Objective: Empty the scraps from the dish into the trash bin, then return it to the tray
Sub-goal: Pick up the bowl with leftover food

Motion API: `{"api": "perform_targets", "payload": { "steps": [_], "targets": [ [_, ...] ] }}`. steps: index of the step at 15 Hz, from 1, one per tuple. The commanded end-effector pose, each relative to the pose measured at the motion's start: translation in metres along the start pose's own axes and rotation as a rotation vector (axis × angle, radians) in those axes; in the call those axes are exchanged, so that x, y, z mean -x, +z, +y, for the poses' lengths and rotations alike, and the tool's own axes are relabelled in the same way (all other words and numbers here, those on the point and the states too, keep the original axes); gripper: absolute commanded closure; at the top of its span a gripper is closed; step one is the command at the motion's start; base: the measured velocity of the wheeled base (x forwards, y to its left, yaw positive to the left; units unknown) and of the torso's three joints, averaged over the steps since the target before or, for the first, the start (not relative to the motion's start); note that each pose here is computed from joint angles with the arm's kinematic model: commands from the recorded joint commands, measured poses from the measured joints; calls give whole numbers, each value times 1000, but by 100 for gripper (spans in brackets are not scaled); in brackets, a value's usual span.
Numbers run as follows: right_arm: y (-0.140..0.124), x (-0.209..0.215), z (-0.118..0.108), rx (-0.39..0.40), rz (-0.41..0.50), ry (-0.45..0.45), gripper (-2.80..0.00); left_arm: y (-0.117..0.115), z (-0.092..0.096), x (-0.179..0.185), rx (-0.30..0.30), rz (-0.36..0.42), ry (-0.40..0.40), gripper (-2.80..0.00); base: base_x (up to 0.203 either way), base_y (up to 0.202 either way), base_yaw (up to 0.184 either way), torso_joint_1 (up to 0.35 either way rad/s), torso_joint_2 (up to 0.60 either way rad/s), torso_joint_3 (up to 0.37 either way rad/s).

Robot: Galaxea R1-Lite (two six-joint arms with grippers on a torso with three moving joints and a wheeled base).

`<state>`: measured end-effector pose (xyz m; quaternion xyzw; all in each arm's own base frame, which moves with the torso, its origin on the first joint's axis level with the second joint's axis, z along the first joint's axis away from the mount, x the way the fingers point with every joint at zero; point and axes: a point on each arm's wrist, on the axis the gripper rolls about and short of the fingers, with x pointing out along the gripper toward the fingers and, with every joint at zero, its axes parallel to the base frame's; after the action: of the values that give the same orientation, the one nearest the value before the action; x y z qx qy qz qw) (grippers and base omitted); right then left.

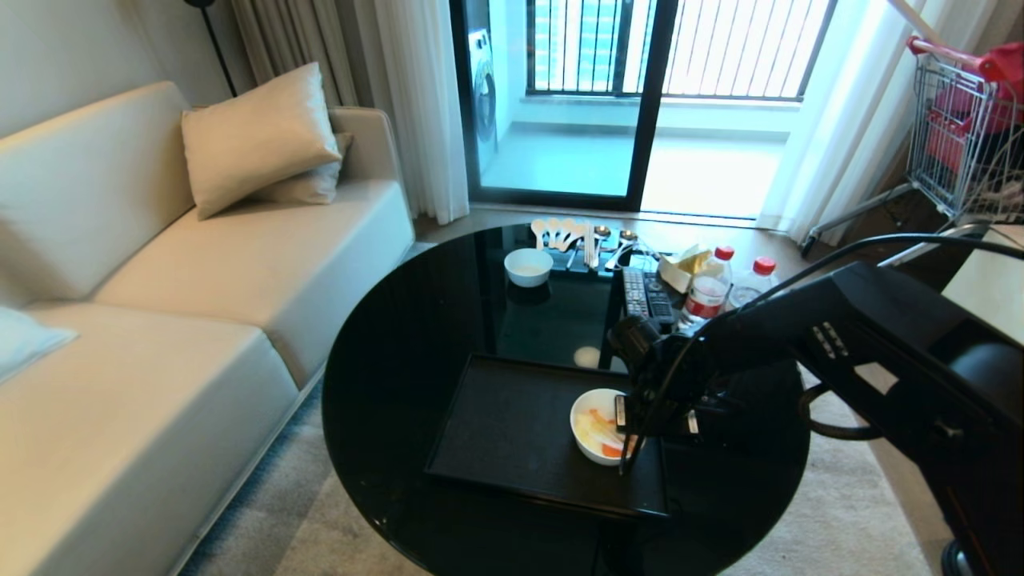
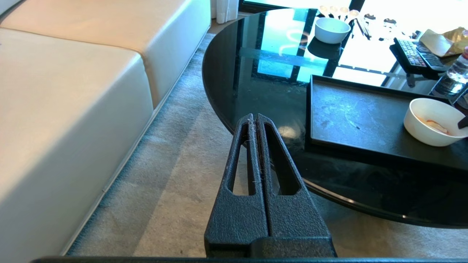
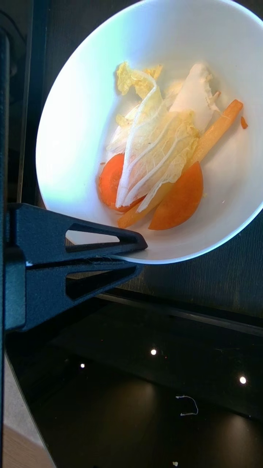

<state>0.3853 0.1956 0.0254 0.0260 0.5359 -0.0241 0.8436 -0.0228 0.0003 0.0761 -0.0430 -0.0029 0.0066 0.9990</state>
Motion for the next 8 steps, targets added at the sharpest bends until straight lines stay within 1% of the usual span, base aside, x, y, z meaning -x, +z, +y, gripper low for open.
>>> {"api": "perform_targets", "payload": {
  "steps": [1,4,6,8],
  "targets": [
    [6,6,-5,-20,-18,4,0,0,0,0,0,-1,0,0,0,0,0,0,0,0],
    [18,24,-16,-100,-58,17,0,0,0,0,1,-1,0,0,0,0,0,0,0,0],
    [20,35,-22,-125,-67,19,0,0,0,0,1,-1,0,0,0,0,0,0,0,0],
    [25,45,-31,-172,-81,19,0,0,0,0,1,-1,0,0,0,0,0,0,0,0]
  ]
}}
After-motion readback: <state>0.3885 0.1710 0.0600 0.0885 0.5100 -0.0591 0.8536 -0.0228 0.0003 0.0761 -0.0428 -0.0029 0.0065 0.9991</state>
